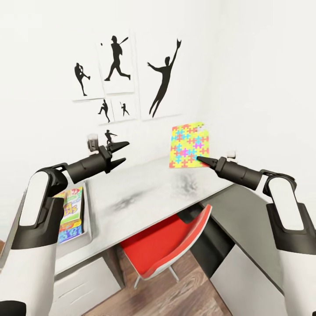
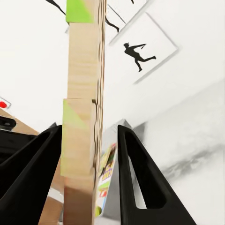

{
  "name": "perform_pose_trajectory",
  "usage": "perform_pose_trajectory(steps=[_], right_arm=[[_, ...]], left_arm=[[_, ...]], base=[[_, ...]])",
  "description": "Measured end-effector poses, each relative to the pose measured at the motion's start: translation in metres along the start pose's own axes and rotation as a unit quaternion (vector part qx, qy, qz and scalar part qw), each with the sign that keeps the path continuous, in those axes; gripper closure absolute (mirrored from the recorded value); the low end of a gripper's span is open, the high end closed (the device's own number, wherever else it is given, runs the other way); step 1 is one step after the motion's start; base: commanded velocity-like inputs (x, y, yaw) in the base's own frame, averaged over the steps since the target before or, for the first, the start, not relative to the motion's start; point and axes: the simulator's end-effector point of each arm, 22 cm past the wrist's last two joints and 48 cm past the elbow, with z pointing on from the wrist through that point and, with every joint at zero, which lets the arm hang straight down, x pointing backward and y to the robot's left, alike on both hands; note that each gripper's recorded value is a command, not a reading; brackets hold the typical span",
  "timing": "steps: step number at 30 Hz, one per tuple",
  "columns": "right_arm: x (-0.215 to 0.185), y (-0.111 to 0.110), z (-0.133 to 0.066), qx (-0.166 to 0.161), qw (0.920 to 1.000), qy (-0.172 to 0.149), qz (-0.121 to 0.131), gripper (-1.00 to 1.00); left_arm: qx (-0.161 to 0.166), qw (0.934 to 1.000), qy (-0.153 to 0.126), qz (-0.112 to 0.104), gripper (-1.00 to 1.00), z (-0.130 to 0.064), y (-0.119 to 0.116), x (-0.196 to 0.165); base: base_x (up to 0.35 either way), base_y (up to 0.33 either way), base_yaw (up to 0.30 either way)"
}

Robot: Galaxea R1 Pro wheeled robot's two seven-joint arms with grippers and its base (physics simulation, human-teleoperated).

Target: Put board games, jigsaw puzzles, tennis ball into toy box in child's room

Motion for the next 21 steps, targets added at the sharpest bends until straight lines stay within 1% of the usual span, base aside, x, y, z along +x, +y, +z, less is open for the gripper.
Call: perform_pose_trajectory(steps=[7,9,15,21], right_arm=[[0.014,0.003,0.006,-0.002,0.9998,0.018,0.001,1.0],[0.024,-0.001,0.009,0.001,0.9996,0.029,0.006,1.0],[0.037,-0.007,0.014,0.005,0.9989,0.042,0.022,1.0],[0.042,-0.004,0.017,0.0,0.9986,0.045,0.029,1.0]], left_arm=[[0.0,1.0,-0.001,0.001,-1.0,-0.002,-0.003,0.0],[0.0,1.0,-0.002,0.001,-1.0,-0.003,-0.003,0.0],[-0.001,1.0,-0.003,0.004,-1.0,-0.005,-0.006,-0.002],[0.0,1.0,-0.005,0.007,-1.0,-0.007,-0.009,-0.003]], base=[[0.0,0.0,0.227],[0.0,0.0,0.227],[0.0,0.0,0.228],[0.0,0.019,0.228]])
